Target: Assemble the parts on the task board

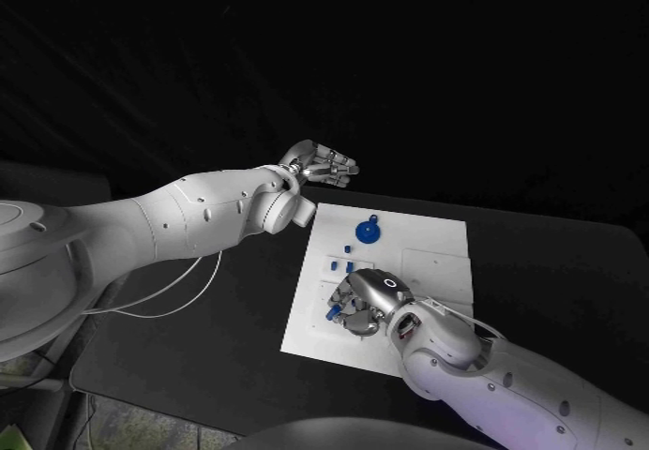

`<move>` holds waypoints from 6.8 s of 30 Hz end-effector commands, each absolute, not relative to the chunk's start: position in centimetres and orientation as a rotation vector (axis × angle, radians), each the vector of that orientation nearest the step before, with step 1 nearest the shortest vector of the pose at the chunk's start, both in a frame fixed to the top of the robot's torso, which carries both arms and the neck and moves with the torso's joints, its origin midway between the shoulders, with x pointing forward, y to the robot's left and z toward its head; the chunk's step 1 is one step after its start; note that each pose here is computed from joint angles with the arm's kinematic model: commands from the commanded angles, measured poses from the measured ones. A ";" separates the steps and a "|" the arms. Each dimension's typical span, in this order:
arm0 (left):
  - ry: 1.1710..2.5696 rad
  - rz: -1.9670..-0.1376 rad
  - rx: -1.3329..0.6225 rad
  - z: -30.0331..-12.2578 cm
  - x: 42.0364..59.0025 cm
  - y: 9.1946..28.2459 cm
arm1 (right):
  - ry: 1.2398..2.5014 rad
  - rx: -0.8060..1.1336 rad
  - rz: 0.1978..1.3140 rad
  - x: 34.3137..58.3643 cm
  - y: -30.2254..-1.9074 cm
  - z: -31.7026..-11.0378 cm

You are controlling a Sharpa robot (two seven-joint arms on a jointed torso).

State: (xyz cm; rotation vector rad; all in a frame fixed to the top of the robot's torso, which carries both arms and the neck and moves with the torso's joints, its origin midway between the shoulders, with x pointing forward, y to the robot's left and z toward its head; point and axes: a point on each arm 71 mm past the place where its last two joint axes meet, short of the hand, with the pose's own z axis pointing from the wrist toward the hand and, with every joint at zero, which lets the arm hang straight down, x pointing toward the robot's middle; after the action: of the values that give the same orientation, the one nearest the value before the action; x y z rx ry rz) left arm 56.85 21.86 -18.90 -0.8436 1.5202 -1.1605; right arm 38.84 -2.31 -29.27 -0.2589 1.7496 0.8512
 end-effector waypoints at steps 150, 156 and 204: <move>1.555 -1.369 -0.798 -19.9 53.8 24.6 | 2.364 0.436 0.283 41.7 -23.3 -28.2; 1.564 -1.394 -0.794 -19.9 53.7 24.3 | 2.348 0.439 0.282 41.8 -22.6 -28.7; 1.612 -1.450 -0.783 -20.0 53.4 23.3 | 2.359 0.273 0.214 41.6 -17.6 -33.2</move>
State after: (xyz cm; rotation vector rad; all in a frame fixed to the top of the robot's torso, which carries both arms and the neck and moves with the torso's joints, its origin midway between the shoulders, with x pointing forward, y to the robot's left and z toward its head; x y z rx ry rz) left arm 53.53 23.63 -20.05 -0.7937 1.6065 -1.4234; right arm 42.71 -17.46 -31.63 0.2930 2.2956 0.2808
